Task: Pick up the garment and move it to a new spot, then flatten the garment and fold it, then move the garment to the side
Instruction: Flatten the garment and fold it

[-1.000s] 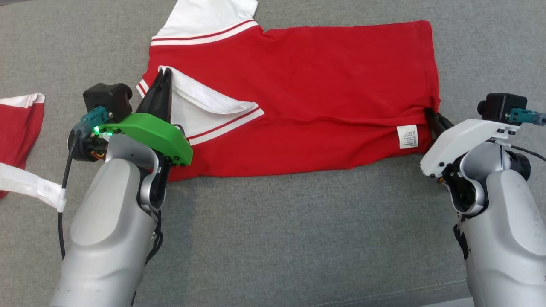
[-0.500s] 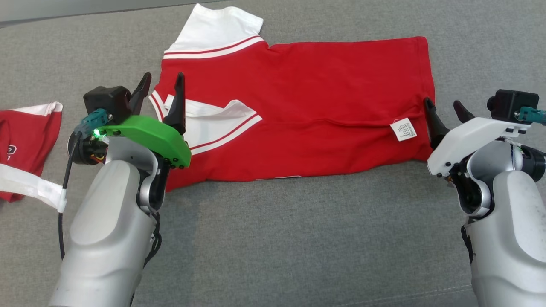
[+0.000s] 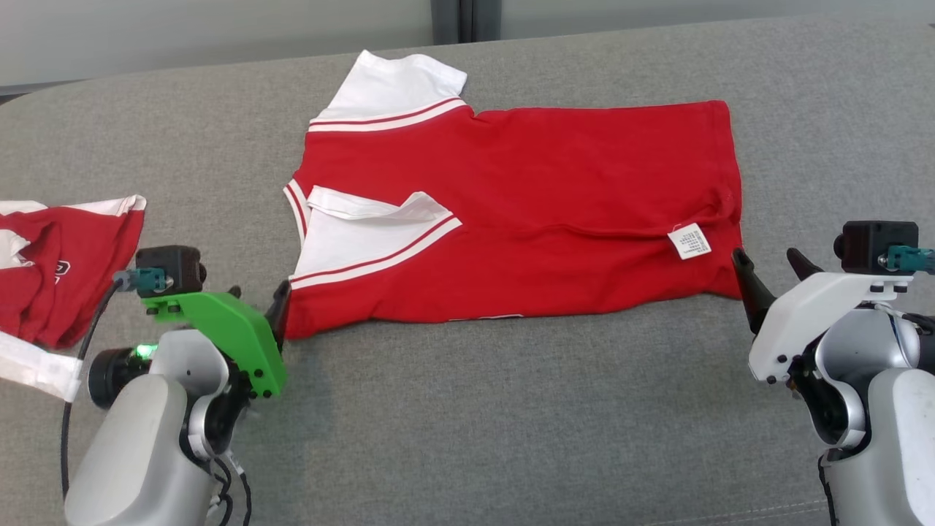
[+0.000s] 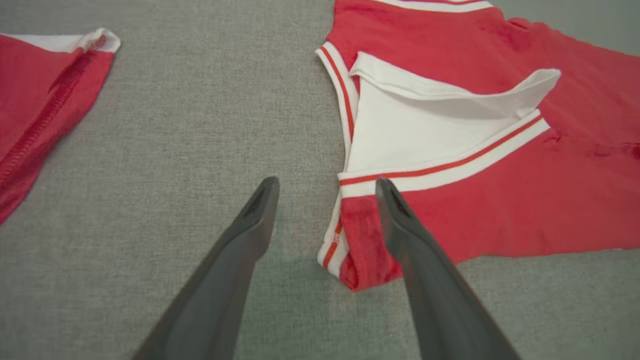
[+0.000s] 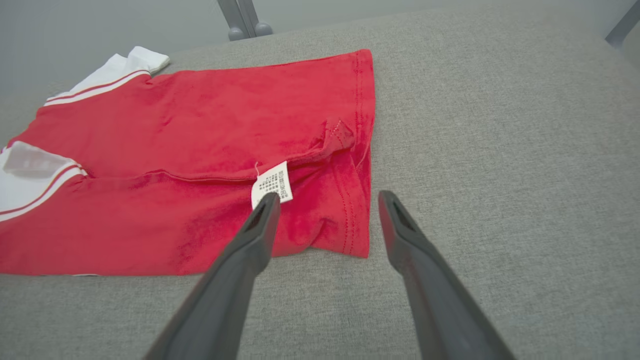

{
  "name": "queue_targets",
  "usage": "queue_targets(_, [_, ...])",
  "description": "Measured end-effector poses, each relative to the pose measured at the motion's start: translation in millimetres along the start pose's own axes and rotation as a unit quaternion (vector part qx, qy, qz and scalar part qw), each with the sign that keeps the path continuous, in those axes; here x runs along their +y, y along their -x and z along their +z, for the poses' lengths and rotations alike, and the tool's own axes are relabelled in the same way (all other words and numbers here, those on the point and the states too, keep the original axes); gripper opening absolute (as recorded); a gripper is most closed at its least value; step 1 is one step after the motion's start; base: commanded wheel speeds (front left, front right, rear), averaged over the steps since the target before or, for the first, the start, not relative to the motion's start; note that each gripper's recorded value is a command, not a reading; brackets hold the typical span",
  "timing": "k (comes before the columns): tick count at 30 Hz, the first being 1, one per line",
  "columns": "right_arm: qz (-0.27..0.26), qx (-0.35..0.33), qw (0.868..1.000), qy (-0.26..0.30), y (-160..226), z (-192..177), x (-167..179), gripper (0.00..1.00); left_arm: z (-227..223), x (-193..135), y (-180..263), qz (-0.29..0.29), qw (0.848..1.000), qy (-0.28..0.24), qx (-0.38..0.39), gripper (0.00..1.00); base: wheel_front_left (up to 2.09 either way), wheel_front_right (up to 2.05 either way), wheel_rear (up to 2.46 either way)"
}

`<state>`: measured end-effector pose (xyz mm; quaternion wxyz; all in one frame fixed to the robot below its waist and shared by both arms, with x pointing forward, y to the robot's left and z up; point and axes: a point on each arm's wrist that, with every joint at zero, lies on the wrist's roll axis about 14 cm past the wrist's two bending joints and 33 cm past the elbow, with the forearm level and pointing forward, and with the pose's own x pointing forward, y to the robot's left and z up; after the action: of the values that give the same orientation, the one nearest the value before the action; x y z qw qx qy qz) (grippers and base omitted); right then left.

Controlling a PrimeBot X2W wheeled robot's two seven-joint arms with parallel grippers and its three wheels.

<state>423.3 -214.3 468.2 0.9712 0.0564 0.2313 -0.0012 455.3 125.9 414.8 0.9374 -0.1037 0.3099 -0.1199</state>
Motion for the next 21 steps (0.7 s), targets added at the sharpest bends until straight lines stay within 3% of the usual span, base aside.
queue_targets(4, [-0.001,0.013,1.000,-0.004,-0.1,-7.1,-1.8,1.00,-31.8,-0.9,1.2,-0.002,0.998,0.034,0.060,1.00,0.00,0.00,0.00])
queue_targets(9, [-0.005,0.034,0.999,-0.007,-3.4,-19.6,-4.6,1.00,-39.3,-4.2,-3.8,-0.004,0.995,0.066,0.074,0.98,0.00,0.00,0.00])
queue_targets(10, [-0.006,0.037,0.999,-0.007,-4.4,-21.3,-4.9,1.00,-40.2,-5.4,-5.1,-0.005,0.995,0.070,0.076,0.82,0.00,0.00,0.00])
queue_targets(11, [-0.007,0.040,0.999,-0.008,-5.6,-22.9,-5.6,1.00,-41.7,-7.9,-6.7,-0.006,0.994,0.074,0.078,0.47,0.00,0.00,0.00])
queue_targets(12, [-0.008,0.042,0.999,-0.009,-7.0,-23.7,-6.3,1.00,-42.9,-10.7,-8.1,-0.009,0.994,0.076,0.080,0.30,0.00,0.00,0.00])
queue_targets(13, [-0.009,0.043,0.999,-0.011,-8.2,-24.2,-7.4,1.00,-43.4,-13.2,-9.2,-0.012,0.994,0.079,0.080,0.00,0.00,0.00,0.00])
queue_targets(21, [-0.012,0.078,0.997,-0.023,-24.0,-41.0,-7.6,1.00,-34.1,-22.5,-6.6,-0.029,0.995,0.076,0.062,0.00,0.00,0.00,0.00])
